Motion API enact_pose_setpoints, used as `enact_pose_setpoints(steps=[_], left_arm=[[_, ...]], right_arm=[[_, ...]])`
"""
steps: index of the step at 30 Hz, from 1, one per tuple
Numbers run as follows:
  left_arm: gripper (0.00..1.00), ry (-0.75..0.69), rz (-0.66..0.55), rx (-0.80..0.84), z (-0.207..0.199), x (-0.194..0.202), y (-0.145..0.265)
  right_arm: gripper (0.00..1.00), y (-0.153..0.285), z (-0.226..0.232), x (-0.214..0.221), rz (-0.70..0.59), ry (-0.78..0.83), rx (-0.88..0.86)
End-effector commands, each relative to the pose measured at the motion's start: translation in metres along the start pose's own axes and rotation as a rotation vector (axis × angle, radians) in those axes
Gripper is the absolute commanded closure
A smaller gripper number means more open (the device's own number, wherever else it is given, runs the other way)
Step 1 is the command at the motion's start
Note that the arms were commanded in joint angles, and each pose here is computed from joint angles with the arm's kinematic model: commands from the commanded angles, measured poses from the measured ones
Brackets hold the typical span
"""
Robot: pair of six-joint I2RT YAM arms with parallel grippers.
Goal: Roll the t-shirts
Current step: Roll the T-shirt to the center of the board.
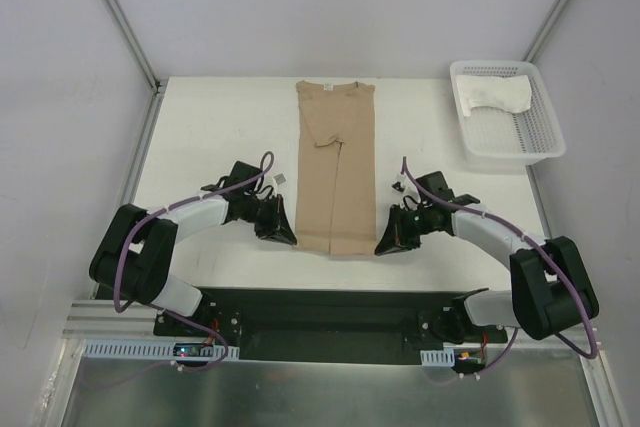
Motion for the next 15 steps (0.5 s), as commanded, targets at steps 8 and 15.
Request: enact_pose_setpoints(steps=[8,15], left_arm=[[1.00,-0.011,-0.055,-0.045,0.003,-0.022,-0.002],[0.99,-0.031,-0.093,-0.080,0.005,-0.034,-0.003]], right_arm=[[0.99,-0.001,-0.010,-0.032,-0.050,0.039,0.033],[0.99,-0.003,-0.015,-0.035,-0.042,0.044,0.040]])
Point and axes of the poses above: each gripper's point midway between its finger pads, its own y axis back along the fingers, its own z axis along the line the jaws close on, x = y × z, the point moved 2 cm from there along y, back along the fingers, and after that the axes turned 9 degrees about y, right-handed, at the moved point
